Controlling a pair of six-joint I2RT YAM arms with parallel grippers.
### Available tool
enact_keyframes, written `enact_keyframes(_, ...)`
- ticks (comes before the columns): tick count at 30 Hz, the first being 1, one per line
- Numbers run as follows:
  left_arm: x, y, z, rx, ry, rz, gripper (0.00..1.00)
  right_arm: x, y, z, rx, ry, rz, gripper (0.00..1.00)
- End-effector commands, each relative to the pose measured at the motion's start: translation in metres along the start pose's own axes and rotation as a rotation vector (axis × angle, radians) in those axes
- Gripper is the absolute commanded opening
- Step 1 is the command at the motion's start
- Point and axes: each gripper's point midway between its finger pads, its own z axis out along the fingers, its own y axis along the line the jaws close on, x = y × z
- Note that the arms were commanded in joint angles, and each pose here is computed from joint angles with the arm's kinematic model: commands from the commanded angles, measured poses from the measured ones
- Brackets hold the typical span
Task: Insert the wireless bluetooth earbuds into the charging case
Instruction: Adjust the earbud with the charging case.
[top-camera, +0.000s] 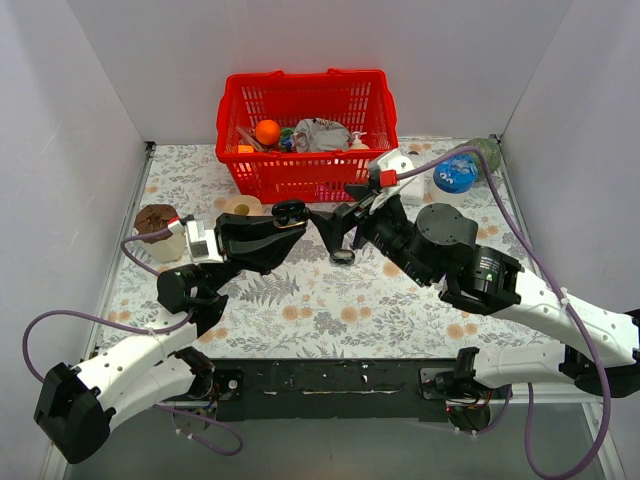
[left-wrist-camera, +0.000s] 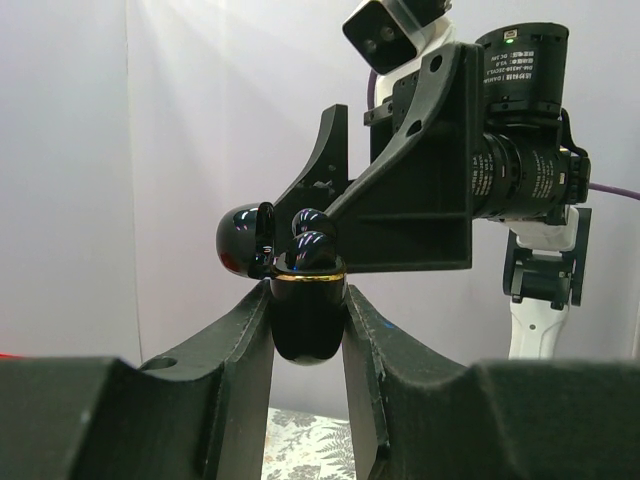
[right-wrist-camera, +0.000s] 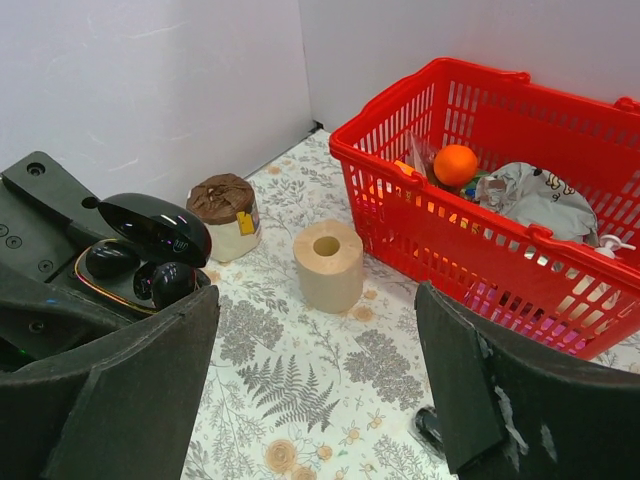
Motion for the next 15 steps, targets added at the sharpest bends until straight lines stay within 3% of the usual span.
enact_keyframes(1,-0.008,-0.005,0.001,0.018,-0.017,0.011,0.0,-0.023,0.005,-0.003,-0.027,-0.053,0.036,0.86)
enact_keyframes(10,-0.008,-0.002,0.0,-0.001,-0.02,0.019,0.0,-0.025,0.0,-0.005,0.0,-0.046,0.044,0.86)
enact_keyframes(15,-0.014,-0.002,0.0,-0.016,-0.035,0.001,0.0,-0.043,-0.022,-0.027,0.063,-0.122,0.094,0.88)
